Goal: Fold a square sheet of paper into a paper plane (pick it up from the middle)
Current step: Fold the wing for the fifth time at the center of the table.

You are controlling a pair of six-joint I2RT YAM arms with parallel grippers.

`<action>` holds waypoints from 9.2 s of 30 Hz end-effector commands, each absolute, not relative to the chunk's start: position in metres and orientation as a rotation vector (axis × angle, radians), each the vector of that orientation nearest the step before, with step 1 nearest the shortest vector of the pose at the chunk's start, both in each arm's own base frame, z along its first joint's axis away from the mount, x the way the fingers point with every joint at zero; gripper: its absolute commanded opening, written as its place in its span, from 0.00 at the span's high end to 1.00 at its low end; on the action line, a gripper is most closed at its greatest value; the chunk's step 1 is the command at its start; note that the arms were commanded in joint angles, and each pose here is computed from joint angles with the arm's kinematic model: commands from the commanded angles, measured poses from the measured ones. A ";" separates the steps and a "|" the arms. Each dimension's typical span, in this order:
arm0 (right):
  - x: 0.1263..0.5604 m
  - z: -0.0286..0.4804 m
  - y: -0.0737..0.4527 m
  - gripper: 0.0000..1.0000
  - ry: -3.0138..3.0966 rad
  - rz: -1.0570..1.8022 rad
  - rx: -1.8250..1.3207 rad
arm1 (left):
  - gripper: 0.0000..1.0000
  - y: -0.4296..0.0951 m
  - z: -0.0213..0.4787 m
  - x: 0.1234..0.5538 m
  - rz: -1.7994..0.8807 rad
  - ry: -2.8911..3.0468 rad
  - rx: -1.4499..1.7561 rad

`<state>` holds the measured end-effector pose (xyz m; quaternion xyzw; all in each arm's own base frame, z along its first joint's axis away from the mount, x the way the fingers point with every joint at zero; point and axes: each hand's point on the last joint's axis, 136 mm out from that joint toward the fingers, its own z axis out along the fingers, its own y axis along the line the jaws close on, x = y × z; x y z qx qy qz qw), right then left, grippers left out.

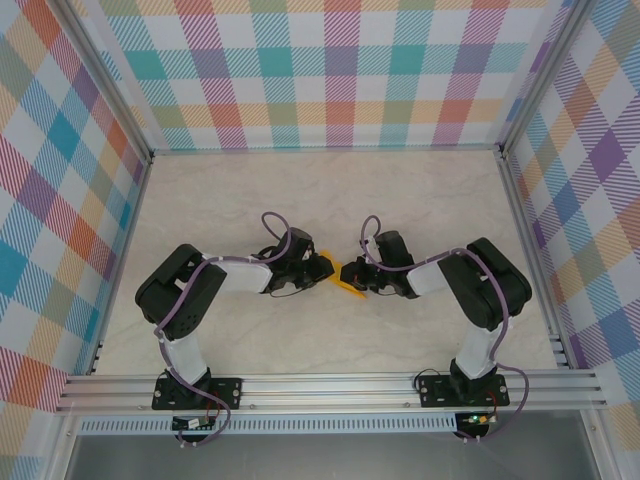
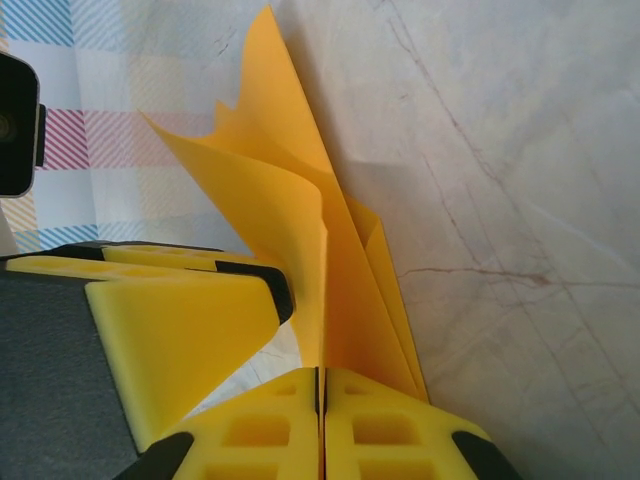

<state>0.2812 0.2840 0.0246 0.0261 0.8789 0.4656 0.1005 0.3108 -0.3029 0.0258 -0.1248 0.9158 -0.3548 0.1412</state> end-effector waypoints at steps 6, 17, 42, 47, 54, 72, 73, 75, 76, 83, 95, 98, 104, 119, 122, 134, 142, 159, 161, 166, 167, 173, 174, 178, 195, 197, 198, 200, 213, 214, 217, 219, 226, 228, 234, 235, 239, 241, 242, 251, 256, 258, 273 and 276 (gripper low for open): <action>0.266 0.041 0.278 0.84 2.646 1.393 0.022 | 0.76 -0.289 0.003 0.302 -0.895 2.724 -0.409; 0.249 0.030 0.264 0.88 2.749 1.328 0.038 | 0.76 -0.290 0.005 0.302 -0.904 2.721 -0.404; 0.246 0.000 0.255 0.93 2.854 1.308 0.134 | 0.68 -0.320 0.047 0.304 -1.127 2.636 -0.212; 0.248 0.006 0.257 0.92 2.845 1.321 0.109 | 0.72 -0.311 0.024 0.302 -1.019 2.713 -0.289; 0.244 0.029 0.257 0.80 2.804 1.335 -0.009 | 0.74 -0.293 0.010 0.301 -0.867 2.764 -0.388; 0.233 0.013 0.236 0.84 2.875 1.142 -0.102 | 0.74 -0.286 0.000 0.299 -0.801 2.798 -0.446; 0.232 0.011 0.236 0.85 2.885 1.140 -0.091 | 0.74 -0.286 -0.001 0.299 -0.796 2.801 -0.447; 0.230 0.007 0.234 0.86 2.907 1.132 -0.072 | 0.74 -0.285 -0.001 0.299 -0.791 2.802 -0.448; 0.229 0.004 0.233 0.86 2.922 1.123 -0.057 | 0.74 -0.285 -0.001 0.299 -0.789 2.803 -0.447; 0.235 0.017 0.231 0.81 2.911 1.087 -0.022 | 0.74 -0.285 -0.002 0.298 -0.779 2.813 -0.445; 0.245 0.061 0.253 0.78 2.828 0.933 -0.188 | 0.74 -0.284 -0.009 0.296 -0.755 2.848 -0.462; 0.239 0.056 0.275 0.81 2.858 0.955 -0.266 | 0.75 -0.285 -0.009 0.297 -0.752 2.850 -0.465; 0.248 0.043 0.284 0.84 2.902 0.917 -0.244 | 0.75 -0.283 -0.011 0.295 -0.737 2.856 -0.471; 0.235 0.008 0.253 0.86 3.013 0.824 -0.150 | 0.74 -0.279 -0.016 0.294 -0.699 2.868 -0.480; 0.233 0.002 0.246 0.86 3.029 0.792 -0.140 | 0.75 -0.277 -0.017 0.294 -0.686 2.871 -0.482; 0.228 0.004 0.235 0.88 3.040 0.763 -0.165 | 0.75 -0.269 -0.022 0.293 -0.612 2.893 -0.504; 0.219 0.024 0.238 0.88 3.016 0.840 -0.217 | 0.75 -0.271 -0.021 0.294 -0.612 2.894 -0.499; 0.227 0.047 0.234 0.87 2.937 0.808 -0.203 | 0.74 -0.271 -0.021 0.293 -0.605 2.900 -0.498; 0.227 0.057 0.239 0.86 2.909 0.836 -0.223 | 0.75 -0.271 -0.022 0.293 -0.605 2.904 -0.499; 0.225 0.053 0.252 0.86 2.922 0.891 -0.253 | 0.75 -0.271 -0.023 0.292 -0.602 2.908 -0.501; 0.224 0.051 0.256 0.86 2.931 0.905 -0.266 | 0.75 -0.270 -0.023 0.292 -0.599 2.910 -0.502; 0.225 0.039 0.262 0.86 2.968 0.896 -0.295 | 0.75 -0.270 -0.025 0.291 -0.590 2.920 -0.503; 0.225 0.036 0.260 0.86 2.980 0.873 -0.294 | 0.75 -0.270 -0.025 0.291 -0.587 2.920 -0.504; 0.227 0.025 0.250 0.87 3.010 0.768 -0.268 | 0.75 -0.269 -0.026 0.290 -0.579 2.925 -0.502; 0.219 0.007 0.234 0.87 3.066 0.697 -0.227 | 0.75 -0.267 -0.028 0.290 -0.566 2.928 -0.502; 0.215 0.006 0.234 0.87 3.071 0.728 -0.221 | 0.75 -0.267 -0.029 0.290 -0.564 2.930 -0.502; 0.215 0.006 0.235 0.87 3.072 0.740 -0.218 | 0.75 -0.267 -0.029 0.290 -0.564 2.930 -0.500; 0.214 0.010 0.238 0.87 3.067 0.792 -0.211 | 0.75 -0.267 -0.029 0.290 -0.562 2.930 -0.500; 0.204 -0.010 0.225 0.88 3.123 0.812 -0.103 | 0.75 -0.264 -0.032 0.288 -0.546 2.936 -0.503; 0.201 -0.013 0.223 0.88 3.134 0.814 -0.094 | 0.75 -0.264 -0.032 0.288 -0.544 2.937 -0.505; 0.192 -0.020 0.214 0.88 3.160 0.811 -0.054 | 0.75 -0.262 -0.032 0.288 -0.535 2.935 -0.509; 0.192 -0.018 0.210 0.88 3.149 0.819 -0.032 | 0.75 -0.261 -0.032 0.288 -0.527 2.935 -0.509; 0.193 -0.003 0.205 0.88 3.100 0.938 0.020 | 0.75 -0.262 -0.034 0.288 -0.526 2.937 -0.512; 0.200 0.009 0.212 0.87 3.063 0.988 -0.004 | 0.75 -0.263 -0.034 0.288 -0.534 2.940 -0.511; 0.224 0.066 0.243 0.84 2.877 1.162 -0.146 | 0.75 -0.265 -0.034 0.288 -0.549 2.941 -0.505; 0.227 0.070 0.247 0.84 2.867 1.165 -0.162 | 0.75 -0.265 -0.033 0.288 -0.553 2.941 -0.503; 0.233 0.067 0.260 0.83 2.881 1.157 -0.200 | 0.75 -0.266 -0.032 0.289 -0.559 2.940 -0.506; 0.237 0.064 0.264 0.83 2.882 1.153 -0.209 | 0.75 -0.267 -0.032 0.288 -0.561 2.940 -0.505; 0.239 0.061 0.266 0.84 2.889 1.142 -0.209 | 0.75 -0.267 -0.032 0.288 -0.562 2.941 -0.506; 0.239 0.027 0.260 0.85 3.010 1.032 -0.195 | 0.75 -0.270 -0.027 0.291 -0.563 2.945 -0.479; 0.237 0.012 0.249 0.87 3.051 0.924 -0.174 | 0.75 -0.270 -0.021 0.296 -0.541 2.940 -0.448; 0.235 0.005 0.244 0.87 3.069 0.888 -0.162 | 0.74 -0.269 -0.018 0.299 -0.528 2.932 -0.433; 0.215 -0.038 0.220 0.88 3.210 0.720 -0.078 | 0.72 -0.271 0.014 0.334 -0.659 2.797 -0.198; 0.214 -0.039 0.220 0.88 3.216 0.716 -0.074 | 0.71 -0.264 0.017 0.340 -0.669 2.773 -0.202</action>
